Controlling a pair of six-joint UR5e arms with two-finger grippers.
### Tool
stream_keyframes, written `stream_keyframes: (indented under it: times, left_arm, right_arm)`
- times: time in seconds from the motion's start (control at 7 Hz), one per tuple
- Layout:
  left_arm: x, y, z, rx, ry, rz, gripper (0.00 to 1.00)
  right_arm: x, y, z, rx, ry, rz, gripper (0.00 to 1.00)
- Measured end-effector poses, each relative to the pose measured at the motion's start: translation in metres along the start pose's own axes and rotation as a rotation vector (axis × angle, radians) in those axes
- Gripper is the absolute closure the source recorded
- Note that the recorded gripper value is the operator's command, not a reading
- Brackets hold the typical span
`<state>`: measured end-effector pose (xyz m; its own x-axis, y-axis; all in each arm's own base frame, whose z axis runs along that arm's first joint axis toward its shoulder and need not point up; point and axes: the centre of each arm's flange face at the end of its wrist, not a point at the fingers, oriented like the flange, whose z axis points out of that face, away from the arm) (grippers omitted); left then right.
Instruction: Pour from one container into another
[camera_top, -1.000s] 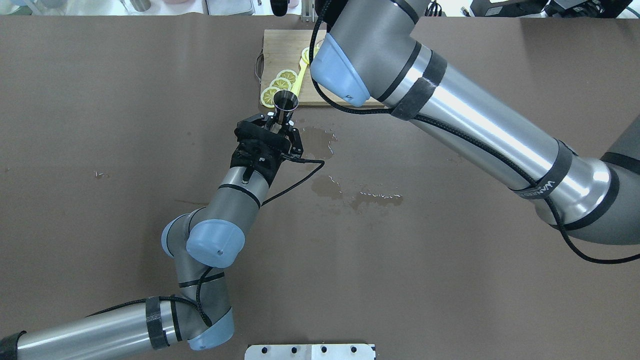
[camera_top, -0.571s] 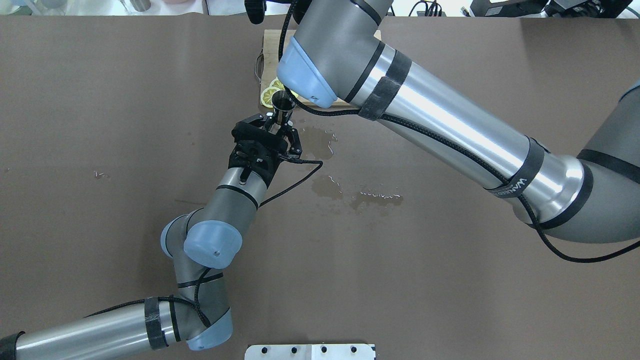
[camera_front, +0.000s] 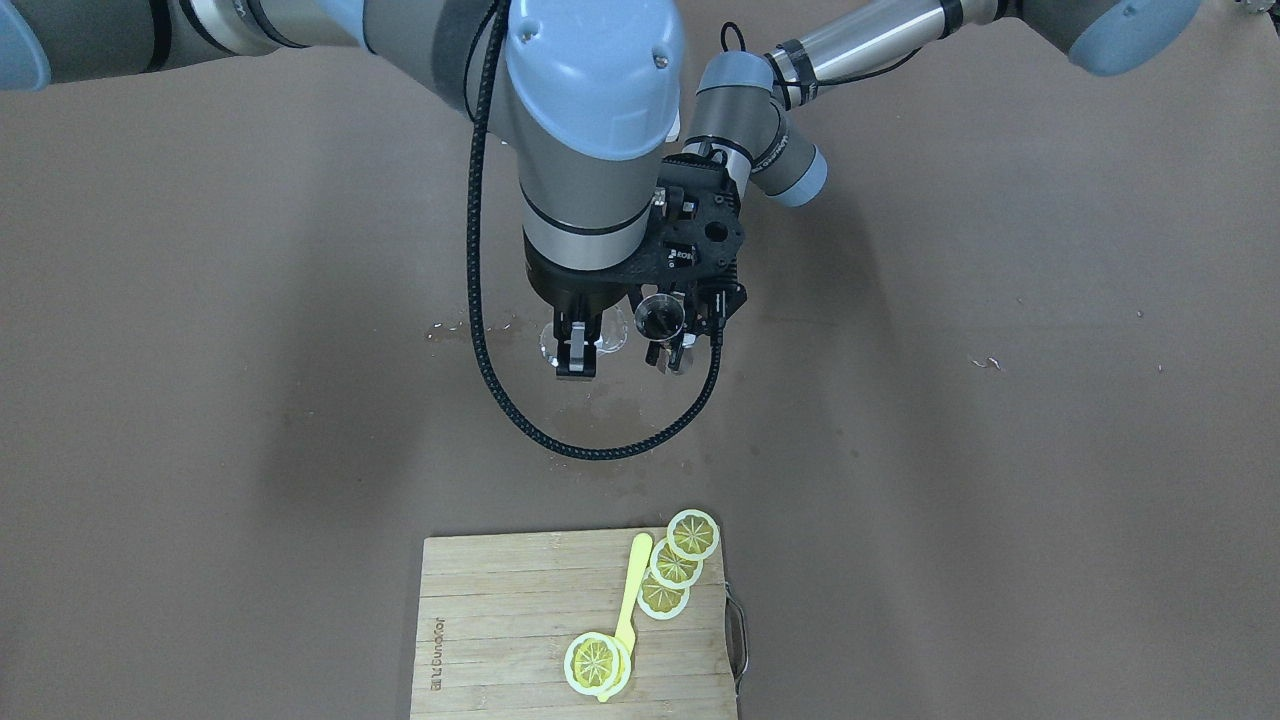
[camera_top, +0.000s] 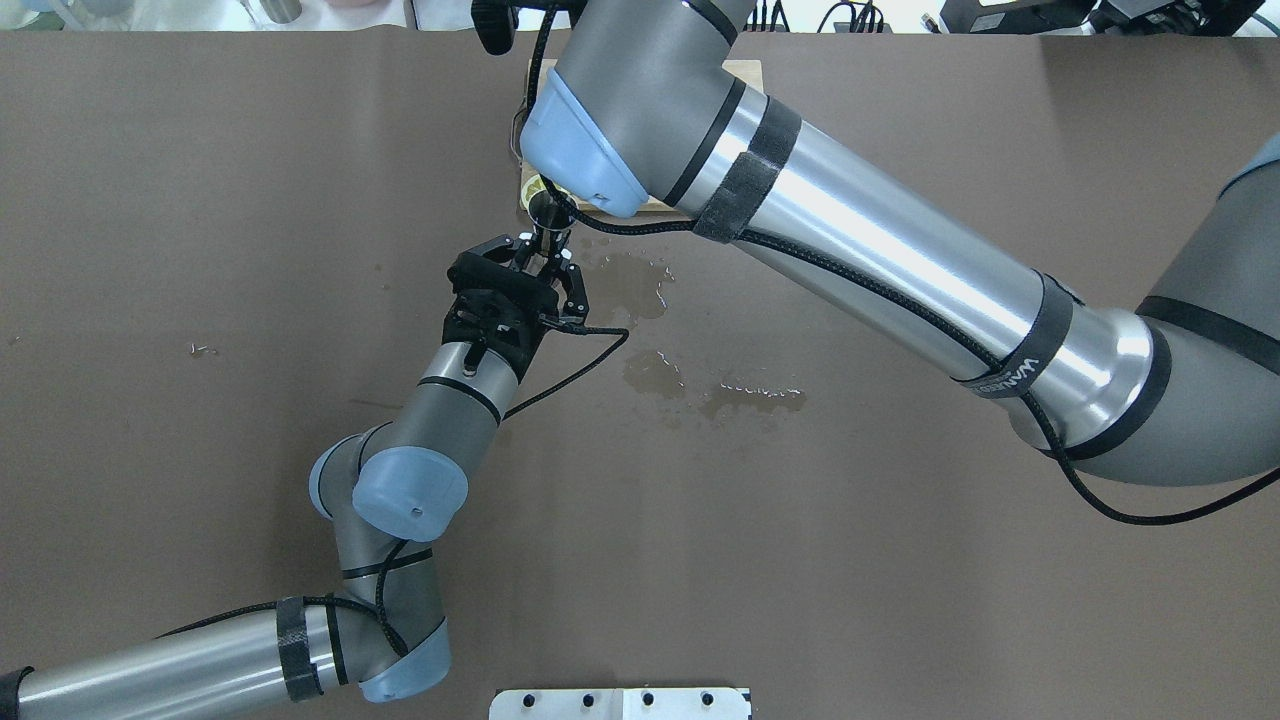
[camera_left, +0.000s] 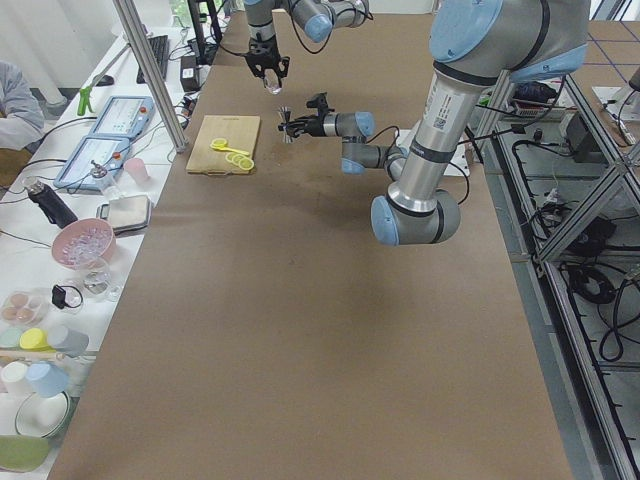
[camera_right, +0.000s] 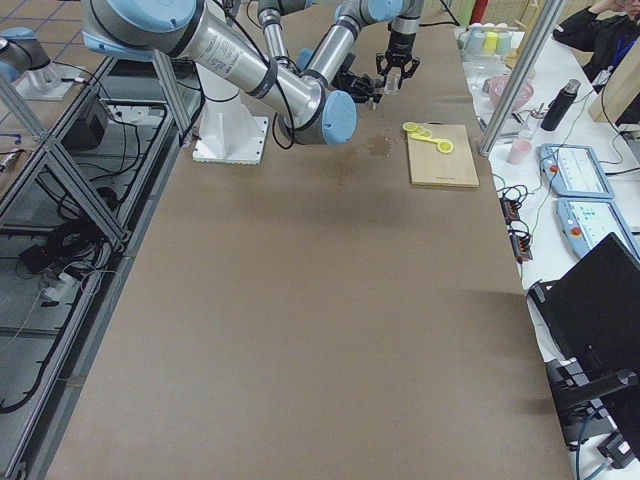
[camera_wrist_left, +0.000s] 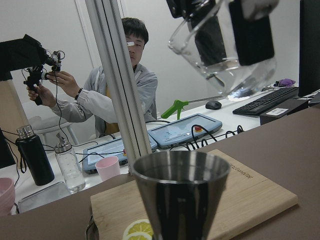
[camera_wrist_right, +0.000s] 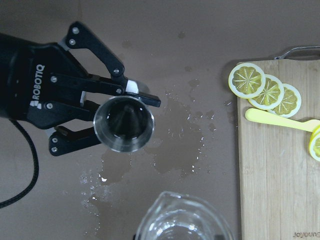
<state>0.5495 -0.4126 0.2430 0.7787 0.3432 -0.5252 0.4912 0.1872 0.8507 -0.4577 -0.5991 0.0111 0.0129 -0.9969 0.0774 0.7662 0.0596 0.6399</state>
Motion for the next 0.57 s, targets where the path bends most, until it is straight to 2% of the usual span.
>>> stream_keyframes:
  times: [0.57]
  left_arm:
    - [0.002, 0.001, -0.003, 0.005, 0.009, -0.012, 1.00]
  right_arm:
    - [-0.028, -0.012, 0.001, -0.001, -0.048, -0.005, 1.00]
